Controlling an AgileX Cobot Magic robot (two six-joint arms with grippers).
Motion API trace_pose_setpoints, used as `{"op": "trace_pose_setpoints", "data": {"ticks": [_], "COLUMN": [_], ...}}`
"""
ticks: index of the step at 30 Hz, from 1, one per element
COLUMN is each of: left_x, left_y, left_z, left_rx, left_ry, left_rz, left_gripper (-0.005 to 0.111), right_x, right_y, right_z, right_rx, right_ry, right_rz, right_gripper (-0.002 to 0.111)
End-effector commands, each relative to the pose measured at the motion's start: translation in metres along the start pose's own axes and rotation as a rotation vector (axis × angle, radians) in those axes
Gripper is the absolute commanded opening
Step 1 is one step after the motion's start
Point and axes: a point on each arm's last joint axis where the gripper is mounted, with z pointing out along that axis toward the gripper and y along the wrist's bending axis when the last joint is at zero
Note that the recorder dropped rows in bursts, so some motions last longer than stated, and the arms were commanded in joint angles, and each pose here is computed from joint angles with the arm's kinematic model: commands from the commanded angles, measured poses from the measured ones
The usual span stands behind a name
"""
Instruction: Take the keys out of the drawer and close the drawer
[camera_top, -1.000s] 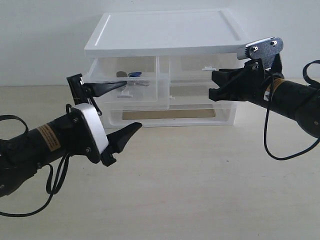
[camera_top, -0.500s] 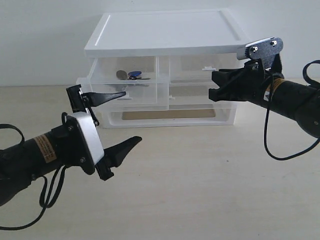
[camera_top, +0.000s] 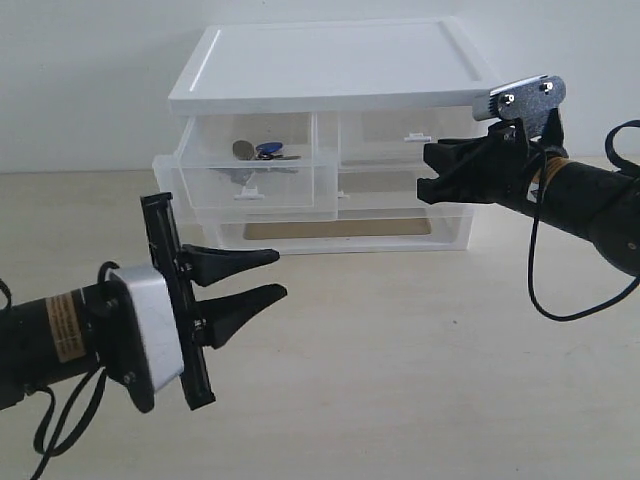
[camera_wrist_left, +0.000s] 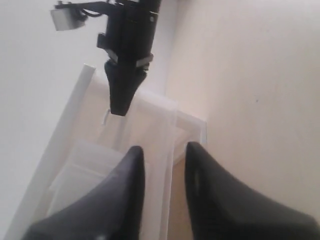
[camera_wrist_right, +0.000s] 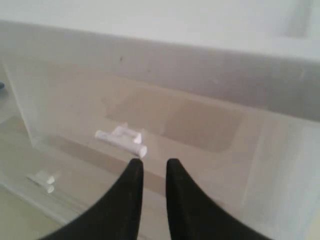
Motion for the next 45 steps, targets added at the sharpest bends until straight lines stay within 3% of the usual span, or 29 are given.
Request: {"op": "trace_pose_setpoints", "data": {"ticks": [1, 6, 12, 16, 20, 30, 35, 45], "left_x": [-0.016, -0.033, -0.059, -0.07, -0.074, -0.091, -0.099, -0.106], "left_y": [0.019, 0.046, 0.07, 0.078, 0.077, 0.06, 0.054, 0.053], "left_z": [-0.013, -0.036, -0.076, -0.104, -0.128, -0.159, -0.171, -0.179], "left_rx": [-0.095, -0.291, -0.546, -0.728, -0.827, -0.736, -0.724, -0.736], "left_ry": [-0.003, 0.029, -0.023, -0.07, 0.029, 0.244, 0.261, 0.242], "left_rz": [-0.146, -0.33, -0.581, -0.721, -0.806, -0.95, -1.028, -1.019], "left_gripper": [0.004, 0.004, 0.004, 0.004, 0.004, 0.004, 0.004, 0.004], "right_x": [-0.004, -0.004, -0.004, -0.004, -0.004, -0.004, -0.004, -0.004], "right_y": [-0.01, -0.01, -0.01, -0.01, -0.01, -0.01, -0.01, -0.01], "right_z": [-0.001, -0.001, -0.001, -0.001, -0.001, -0.001, -0.001, -0.001], "right_rx": [0.069, 0.069, 0.07, 0.071, 0.071, 0.071, 0.071, 0.071], "right_ry": [-0.014, -0.014, -0.01, -0.007, -0.007, -0.008, -0.008, -0.008], "right_rz": [0.047, 0.045, 0.043, 0.045, 0.045, 0.046, 0.054, 0.056], "right_gripper": [0.017, 0.017, 0.017, 0.017, 0.017, 0.017, 0.017, 0.017]}}
